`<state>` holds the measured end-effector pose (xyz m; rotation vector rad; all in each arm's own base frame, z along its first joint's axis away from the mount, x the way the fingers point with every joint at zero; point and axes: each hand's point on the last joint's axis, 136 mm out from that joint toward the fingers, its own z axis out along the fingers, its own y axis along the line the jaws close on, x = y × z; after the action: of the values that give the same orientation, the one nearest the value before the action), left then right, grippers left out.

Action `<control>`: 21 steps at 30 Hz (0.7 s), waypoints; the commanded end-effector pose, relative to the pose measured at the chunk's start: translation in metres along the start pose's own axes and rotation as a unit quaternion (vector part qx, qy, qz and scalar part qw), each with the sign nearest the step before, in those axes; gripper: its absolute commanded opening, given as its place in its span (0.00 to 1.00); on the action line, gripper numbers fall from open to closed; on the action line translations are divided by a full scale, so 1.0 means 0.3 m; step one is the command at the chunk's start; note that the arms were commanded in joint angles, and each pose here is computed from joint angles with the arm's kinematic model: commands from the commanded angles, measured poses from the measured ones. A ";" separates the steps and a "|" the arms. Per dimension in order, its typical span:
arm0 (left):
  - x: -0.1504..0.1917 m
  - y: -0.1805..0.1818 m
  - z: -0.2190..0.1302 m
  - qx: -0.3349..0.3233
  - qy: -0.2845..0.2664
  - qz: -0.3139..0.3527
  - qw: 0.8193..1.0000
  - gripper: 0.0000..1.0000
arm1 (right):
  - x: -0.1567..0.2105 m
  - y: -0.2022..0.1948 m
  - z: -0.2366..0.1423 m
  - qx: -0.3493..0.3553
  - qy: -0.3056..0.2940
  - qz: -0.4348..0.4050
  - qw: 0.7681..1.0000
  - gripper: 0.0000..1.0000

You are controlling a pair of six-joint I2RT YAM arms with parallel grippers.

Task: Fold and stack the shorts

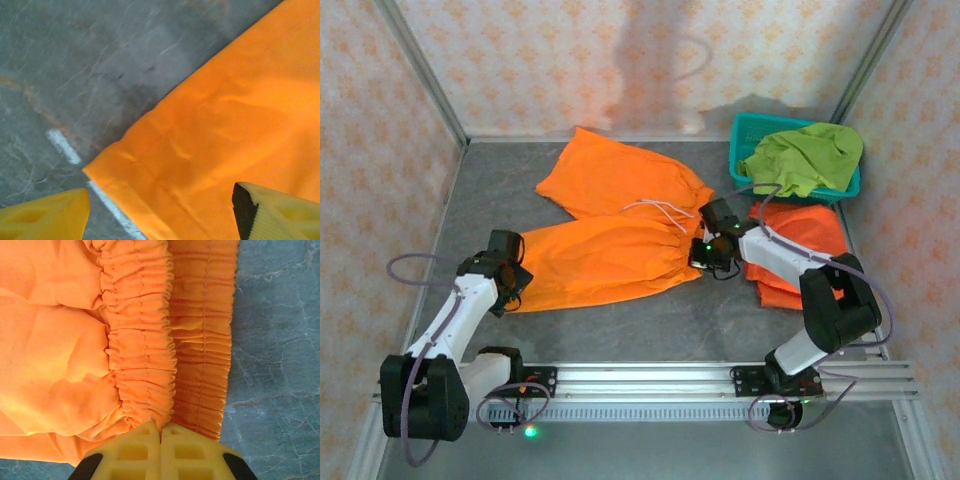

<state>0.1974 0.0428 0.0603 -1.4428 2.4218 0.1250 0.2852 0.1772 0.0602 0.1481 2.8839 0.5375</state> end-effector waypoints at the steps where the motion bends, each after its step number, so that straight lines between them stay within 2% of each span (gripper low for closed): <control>1: 0.021 0.025 0.032 -0.030 0.016 -0.011 0.999 0.73 | -0.043 -0.007 -0.040 0.003 -0.038 0.008 0.999 0.00; 8: 0.055 0.001 0.115 -0.048 0.048 0.002 0.998 0.65 | -0.043 -0.020 -0.052 0.007 -0.045 0.011 0.999 0.00; 12: 0.070 0.002 0.146 -0.056 0.057 0.002 0.997 0.57 | -0.045 -0.027 -0.057 0.009 -0.048 0.015 0.999 0.00; 15: 0.076 -0.006 0.158 -0.053 0.061 0.000 0.997 0.45 | -0.050 -0.025 -0.062 0.008 -0.052 0.017 0.998 0.00; 21: 0.046 -0.029 0.139 -0.040 0.045 0.002 0.998 0.12 | -0.051 -0.029 -0.064 0.011 -0.054 0.019 0.998 0.00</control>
<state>0.2064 0.0332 0.0142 -1.5198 2.5359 0.1463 0.2905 0.1685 0.0709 0.1956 2.8304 0.5238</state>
